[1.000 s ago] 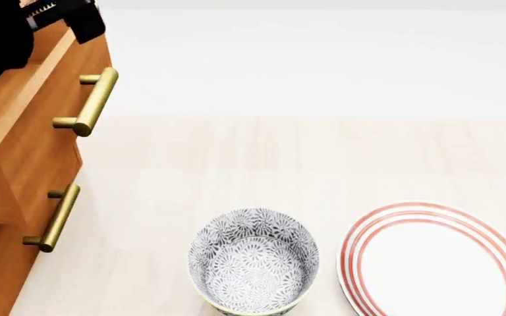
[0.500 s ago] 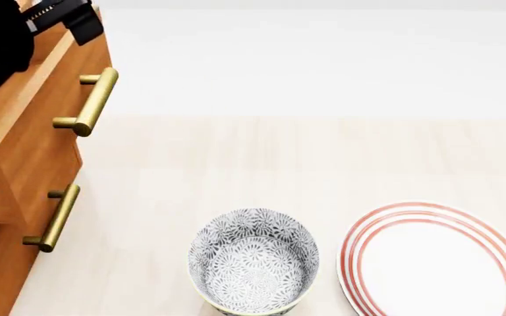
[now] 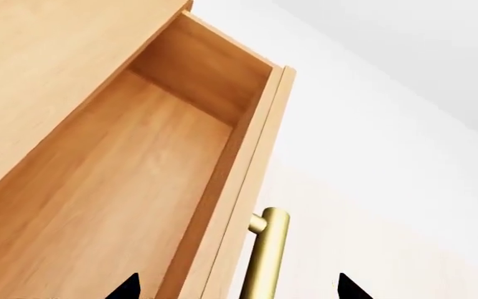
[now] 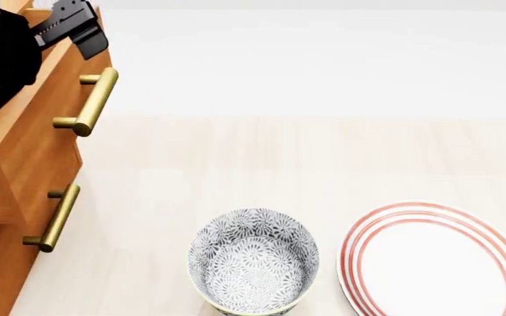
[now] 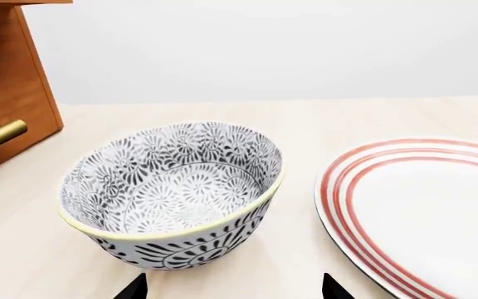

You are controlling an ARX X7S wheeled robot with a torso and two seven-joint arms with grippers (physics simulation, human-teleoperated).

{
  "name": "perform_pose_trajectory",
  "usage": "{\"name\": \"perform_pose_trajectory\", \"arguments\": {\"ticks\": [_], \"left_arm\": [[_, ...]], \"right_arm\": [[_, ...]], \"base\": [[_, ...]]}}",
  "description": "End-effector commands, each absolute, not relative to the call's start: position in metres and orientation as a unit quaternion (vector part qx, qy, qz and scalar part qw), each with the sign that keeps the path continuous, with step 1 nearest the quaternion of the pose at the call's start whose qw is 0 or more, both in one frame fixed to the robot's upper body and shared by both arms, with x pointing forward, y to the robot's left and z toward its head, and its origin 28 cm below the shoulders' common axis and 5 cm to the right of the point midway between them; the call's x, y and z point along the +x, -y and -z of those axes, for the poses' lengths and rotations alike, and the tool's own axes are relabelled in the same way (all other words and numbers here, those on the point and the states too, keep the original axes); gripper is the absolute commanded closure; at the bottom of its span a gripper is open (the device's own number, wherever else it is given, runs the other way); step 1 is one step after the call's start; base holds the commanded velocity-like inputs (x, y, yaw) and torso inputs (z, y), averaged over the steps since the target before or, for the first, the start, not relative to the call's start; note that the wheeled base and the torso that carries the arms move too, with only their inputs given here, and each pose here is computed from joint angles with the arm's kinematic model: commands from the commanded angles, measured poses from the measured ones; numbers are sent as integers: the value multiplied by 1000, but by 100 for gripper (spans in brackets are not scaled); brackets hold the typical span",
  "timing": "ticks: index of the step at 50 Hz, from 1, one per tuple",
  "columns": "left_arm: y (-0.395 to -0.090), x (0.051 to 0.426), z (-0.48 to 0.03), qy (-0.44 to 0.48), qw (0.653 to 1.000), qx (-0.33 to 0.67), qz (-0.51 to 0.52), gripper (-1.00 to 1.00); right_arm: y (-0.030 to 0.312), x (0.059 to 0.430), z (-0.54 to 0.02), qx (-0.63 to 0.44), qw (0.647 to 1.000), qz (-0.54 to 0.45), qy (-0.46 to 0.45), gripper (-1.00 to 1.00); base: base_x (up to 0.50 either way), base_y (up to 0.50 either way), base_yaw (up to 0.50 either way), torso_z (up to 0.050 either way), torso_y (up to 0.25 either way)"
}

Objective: Open the top drawer of the cabinet.

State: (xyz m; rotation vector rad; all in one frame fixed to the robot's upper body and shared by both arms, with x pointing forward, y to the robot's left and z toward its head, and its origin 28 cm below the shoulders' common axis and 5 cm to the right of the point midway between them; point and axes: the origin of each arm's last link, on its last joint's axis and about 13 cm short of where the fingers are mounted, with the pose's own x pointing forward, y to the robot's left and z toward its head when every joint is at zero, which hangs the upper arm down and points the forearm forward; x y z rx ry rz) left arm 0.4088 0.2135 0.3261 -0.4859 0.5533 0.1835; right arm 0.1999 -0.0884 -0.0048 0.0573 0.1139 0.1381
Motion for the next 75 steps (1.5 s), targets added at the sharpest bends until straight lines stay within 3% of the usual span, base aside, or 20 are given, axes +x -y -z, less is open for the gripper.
{"name": "perform_pose_trajectory", "arguments": {"ticks": [1, 39, 75], "left_arm": [[-208, 411, -323, -275, 927, -242, -85, -100], [-192, 408, -316, -312, 915, -255, -29, -100], [-153, 400, -308, -335, 914, -227, 32, -100]], "right_arm": [[87, 203, 3, 33, 996, -69, -49, -100], [87, 202, 3, 33, 996, -72, -52, -100], [88, 201, 0, 36, 996, -72, -48, -100]], "base": [[0, 0, 0, 0, 0], [0, 0, 0, 0, 0], [0, 0, 0, 0, 0]]}}
